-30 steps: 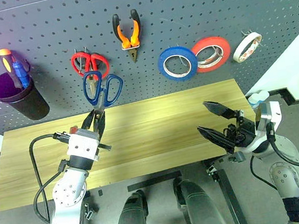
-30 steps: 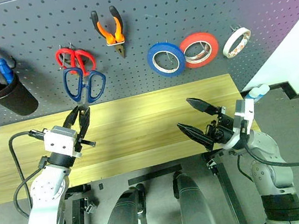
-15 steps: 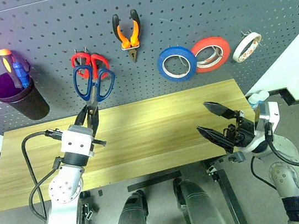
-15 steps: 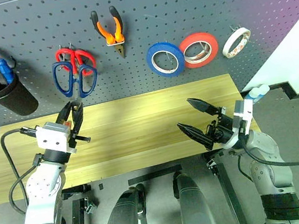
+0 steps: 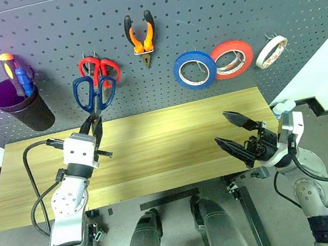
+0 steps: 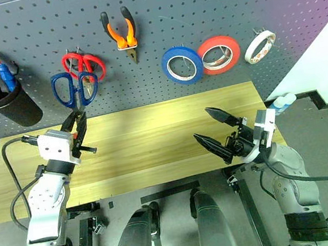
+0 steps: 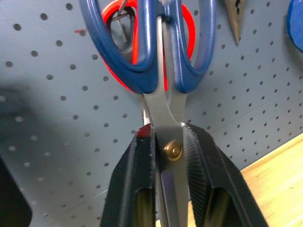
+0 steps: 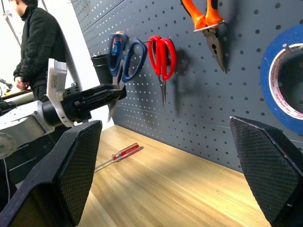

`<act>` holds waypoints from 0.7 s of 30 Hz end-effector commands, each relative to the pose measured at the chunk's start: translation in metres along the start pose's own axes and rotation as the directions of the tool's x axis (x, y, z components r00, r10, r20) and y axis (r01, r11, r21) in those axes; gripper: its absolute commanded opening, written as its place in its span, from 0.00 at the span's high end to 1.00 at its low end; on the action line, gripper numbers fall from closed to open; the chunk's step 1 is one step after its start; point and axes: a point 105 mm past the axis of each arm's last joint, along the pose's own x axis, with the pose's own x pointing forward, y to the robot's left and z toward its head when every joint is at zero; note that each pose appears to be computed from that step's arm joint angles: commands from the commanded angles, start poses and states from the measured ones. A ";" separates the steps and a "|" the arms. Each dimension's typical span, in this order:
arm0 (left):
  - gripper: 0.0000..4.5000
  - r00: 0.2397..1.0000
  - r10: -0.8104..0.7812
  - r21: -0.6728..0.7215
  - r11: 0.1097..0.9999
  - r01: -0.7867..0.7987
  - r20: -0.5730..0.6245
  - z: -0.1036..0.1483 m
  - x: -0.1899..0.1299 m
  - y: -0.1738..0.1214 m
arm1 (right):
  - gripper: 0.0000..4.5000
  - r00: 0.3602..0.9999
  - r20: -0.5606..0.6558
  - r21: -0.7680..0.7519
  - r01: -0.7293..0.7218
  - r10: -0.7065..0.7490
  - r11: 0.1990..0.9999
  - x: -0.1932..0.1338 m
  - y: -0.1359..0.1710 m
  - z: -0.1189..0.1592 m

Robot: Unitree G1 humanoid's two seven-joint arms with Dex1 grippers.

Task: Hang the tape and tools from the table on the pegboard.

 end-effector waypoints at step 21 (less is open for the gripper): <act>0.83 0.997 -0.025 -0.172 0.984 0.038 0.078 0.007 0.013 0.010 | 0.00 1.000 0.015 -0.034 0.004 -0.003 0.999 0.008 0.005 0.005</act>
